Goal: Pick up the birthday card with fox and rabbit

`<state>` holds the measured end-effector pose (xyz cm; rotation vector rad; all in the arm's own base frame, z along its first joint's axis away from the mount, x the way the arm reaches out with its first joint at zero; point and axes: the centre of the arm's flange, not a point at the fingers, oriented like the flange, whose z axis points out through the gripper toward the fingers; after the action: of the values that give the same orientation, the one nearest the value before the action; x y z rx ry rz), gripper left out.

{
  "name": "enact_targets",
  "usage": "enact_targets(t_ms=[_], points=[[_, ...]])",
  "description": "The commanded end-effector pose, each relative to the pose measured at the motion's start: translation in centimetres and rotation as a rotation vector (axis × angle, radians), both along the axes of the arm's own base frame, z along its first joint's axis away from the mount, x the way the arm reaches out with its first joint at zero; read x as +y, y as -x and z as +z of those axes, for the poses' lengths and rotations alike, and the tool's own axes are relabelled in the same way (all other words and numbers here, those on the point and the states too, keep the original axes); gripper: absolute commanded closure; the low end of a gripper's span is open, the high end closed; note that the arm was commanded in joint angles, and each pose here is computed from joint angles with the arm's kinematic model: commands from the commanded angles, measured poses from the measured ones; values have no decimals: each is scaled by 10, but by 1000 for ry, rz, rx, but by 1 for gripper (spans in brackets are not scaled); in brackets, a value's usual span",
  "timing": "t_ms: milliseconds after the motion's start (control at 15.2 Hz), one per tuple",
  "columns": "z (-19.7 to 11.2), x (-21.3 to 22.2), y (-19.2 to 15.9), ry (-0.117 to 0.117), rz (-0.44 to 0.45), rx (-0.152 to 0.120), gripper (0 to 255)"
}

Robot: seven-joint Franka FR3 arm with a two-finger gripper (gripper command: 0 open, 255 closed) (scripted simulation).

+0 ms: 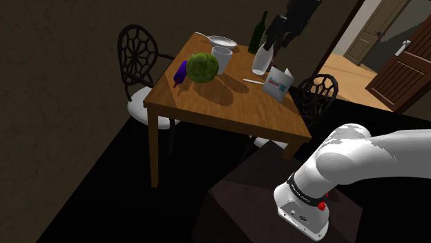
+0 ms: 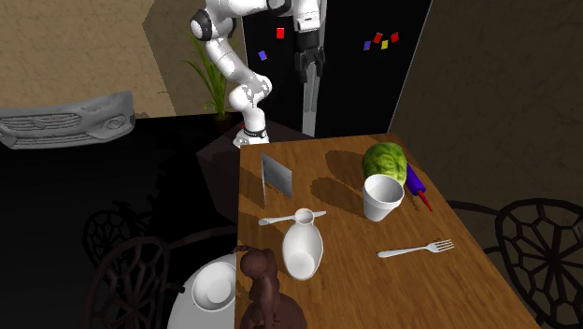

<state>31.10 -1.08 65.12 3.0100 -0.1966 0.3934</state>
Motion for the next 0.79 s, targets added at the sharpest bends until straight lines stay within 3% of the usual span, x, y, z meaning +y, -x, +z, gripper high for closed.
enact_targets(t_ms=[0, 726], points=[[0, 0, 0, 0, 0, 0, 0], [-54, -137, -33, -55, -115, 94, 0]])
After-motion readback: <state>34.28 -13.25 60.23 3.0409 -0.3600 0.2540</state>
